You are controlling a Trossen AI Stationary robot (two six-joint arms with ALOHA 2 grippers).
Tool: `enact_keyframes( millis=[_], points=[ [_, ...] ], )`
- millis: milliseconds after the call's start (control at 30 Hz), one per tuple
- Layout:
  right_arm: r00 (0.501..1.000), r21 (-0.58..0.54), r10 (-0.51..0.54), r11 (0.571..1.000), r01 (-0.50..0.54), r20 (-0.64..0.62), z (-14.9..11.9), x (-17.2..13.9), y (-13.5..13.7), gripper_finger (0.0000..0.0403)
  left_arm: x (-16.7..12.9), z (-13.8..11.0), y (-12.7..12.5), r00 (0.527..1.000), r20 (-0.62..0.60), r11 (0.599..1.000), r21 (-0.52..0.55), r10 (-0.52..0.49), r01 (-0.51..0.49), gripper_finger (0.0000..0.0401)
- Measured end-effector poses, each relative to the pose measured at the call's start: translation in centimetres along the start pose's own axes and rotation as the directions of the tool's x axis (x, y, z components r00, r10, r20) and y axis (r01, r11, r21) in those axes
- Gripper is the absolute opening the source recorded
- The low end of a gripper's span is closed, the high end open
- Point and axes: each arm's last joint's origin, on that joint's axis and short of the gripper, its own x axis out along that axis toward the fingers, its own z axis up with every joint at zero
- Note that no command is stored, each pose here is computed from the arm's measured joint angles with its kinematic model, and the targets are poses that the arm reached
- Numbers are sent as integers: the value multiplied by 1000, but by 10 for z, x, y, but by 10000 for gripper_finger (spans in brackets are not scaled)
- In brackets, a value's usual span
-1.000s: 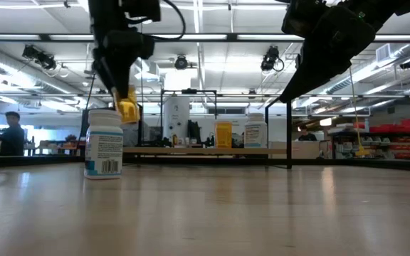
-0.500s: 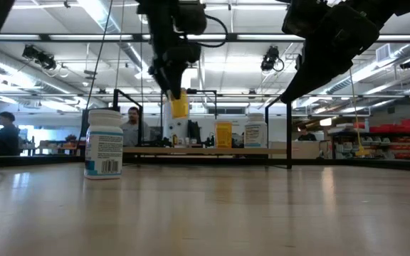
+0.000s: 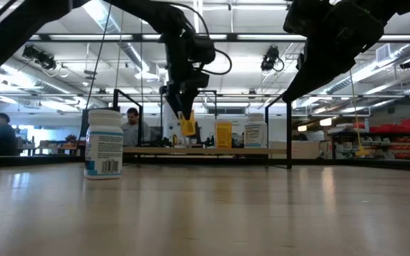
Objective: Pick and place medicine bottles onto shelf by color
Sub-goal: Put the orange pill bottle on the shelf
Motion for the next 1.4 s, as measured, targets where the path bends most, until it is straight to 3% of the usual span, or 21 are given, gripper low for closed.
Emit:
enact_keyframes(
  millis=[233, 767, 1133, 1400],
  points=[
    [1000, -3, 1, 1000, -1, 3, 0, 0, 0, 45, 3, 4, 13, 1000, 25, 990, -138, 9, -5, 216],
    [1000, -1, 1, 1000, -1, 4, 0, 0, 0, 45, 2, 4, 8, 1000, 23, 984, -179, 5, -1, 215],
    [1000, 1, 12, 1000, -12, 0, 0, 0, 0, 45, -1, 2, -7, 1000, 9, 995, -104, -5, 6, 229],
    [1000, 8, 26, 1000, -26, -5, 0, 0, 1, 45, -2, -6, -14, 997, -71, 999, -41, -37, 34, 218]
  ],
)
